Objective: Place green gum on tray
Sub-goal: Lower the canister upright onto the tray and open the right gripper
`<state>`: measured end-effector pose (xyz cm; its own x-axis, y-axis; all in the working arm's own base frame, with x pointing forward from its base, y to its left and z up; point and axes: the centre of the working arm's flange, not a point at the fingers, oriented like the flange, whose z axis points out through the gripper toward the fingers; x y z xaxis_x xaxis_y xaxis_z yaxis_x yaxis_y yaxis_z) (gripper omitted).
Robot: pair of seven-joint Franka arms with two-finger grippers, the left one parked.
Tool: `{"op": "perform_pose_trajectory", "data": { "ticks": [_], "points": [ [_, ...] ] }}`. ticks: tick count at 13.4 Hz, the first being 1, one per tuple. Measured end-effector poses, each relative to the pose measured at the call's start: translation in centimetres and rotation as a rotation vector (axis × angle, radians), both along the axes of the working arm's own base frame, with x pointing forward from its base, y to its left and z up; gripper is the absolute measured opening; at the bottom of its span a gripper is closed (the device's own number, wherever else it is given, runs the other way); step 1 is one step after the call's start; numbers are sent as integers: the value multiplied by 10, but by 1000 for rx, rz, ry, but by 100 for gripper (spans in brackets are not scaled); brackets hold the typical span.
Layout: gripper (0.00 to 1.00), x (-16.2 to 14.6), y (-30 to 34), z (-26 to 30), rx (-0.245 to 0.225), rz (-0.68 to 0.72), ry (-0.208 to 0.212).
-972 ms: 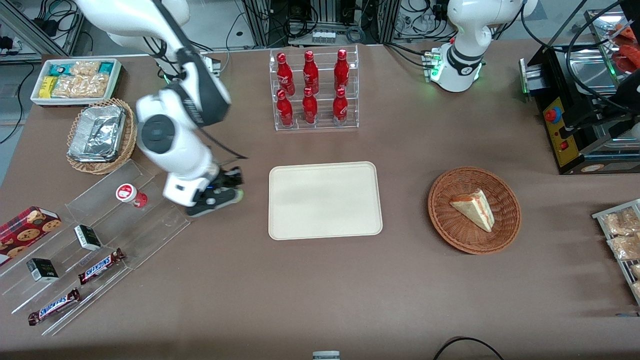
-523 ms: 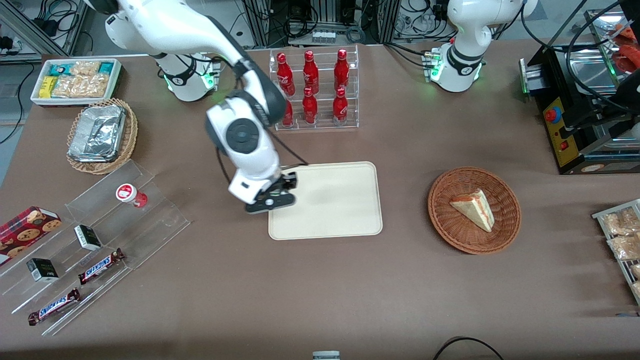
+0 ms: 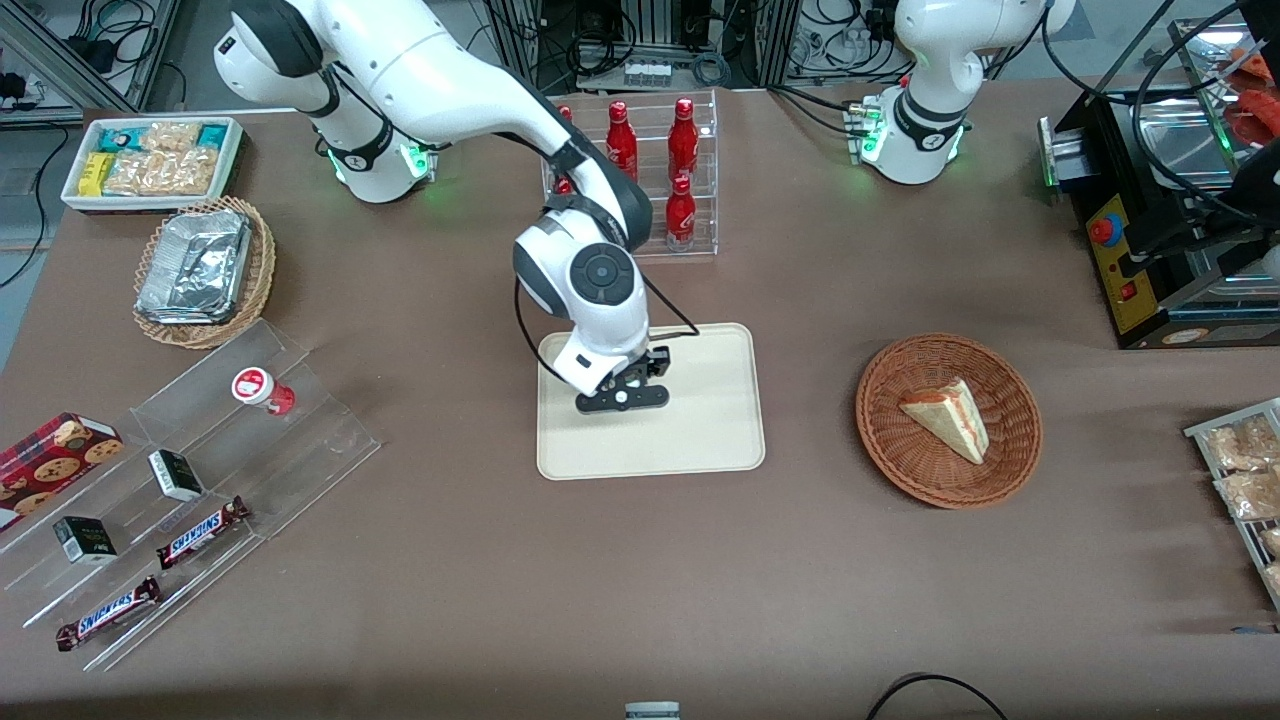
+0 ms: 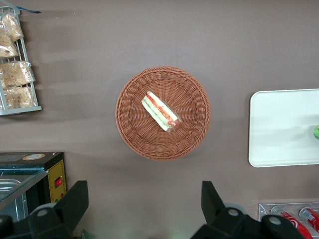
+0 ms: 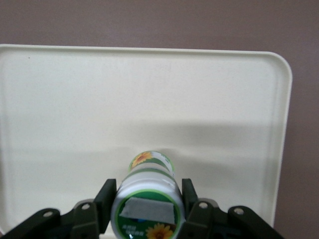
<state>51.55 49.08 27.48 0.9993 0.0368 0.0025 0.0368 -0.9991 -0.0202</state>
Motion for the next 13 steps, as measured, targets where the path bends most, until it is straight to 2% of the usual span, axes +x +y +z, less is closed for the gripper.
{"op": "perform_pose_trajectory", "data": {
  "ticks": [7,12,13],
  "points": [
    [59,-6,11,-28,-29,-8,-27],
    [59,-9,19,-37,-21,5,-48],
    [65,-9,19,-37,-23,7,-52]
  ]
}}
